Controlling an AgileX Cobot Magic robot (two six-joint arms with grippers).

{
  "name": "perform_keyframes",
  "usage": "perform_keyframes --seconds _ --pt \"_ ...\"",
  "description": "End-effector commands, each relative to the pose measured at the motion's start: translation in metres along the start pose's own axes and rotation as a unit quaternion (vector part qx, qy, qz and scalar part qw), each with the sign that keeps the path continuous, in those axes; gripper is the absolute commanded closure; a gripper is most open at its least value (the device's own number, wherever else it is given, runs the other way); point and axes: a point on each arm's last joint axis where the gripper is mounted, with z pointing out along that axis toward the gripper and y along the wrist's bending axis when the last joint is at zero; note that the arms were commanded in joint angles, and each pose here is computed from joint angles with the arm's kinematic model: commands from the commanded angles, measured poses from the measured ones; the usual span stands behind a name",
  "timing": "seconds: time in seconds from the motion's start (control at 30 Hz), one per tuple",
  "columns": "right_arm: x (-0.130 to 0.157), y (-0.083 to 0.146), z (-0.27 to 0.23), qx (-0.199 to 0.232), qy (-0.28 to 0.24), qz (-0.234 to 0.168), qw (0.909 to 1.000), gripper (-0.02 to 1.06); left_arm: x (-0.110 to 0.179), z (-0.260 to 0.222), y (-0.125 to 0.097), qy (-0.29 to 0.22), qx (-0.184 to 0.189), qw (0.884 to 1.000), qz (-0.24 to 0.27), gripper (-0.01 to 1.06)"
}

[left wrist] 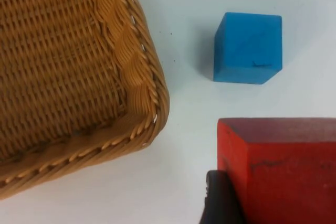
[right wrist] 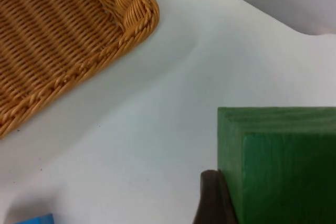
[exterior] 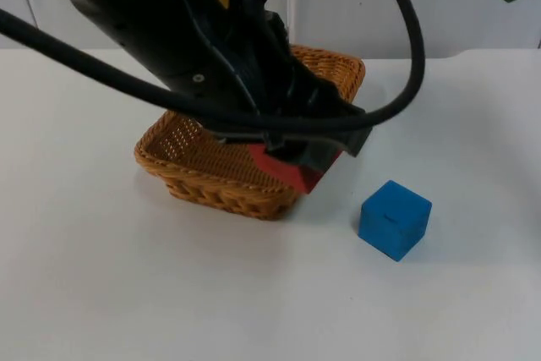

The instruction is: Pick up one cube with each hand and place exactly two cubes into the same basket, leaving the remaining cube outside.

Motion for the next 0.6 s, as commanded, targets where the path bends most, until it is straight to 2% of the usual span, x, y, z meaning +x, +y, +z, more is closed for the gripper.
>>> perform_keyframes --seconds 0.0,0.57 --pt "-0.0034 0.0026 -0.0065 -0.005 -0.011 0.001 0.9999 1.05 -0.0021 -0.0040 -0.0024 -0.009 0.002 1.000 0.002 1.05" --pt "-0.0011 0.0049 -0.0028 -0.018 0.000 0.009 0.9998 1.05 -0.0028 -0.0042 0.0025 -0.011 -0.015 0.999 0.026 1.05"
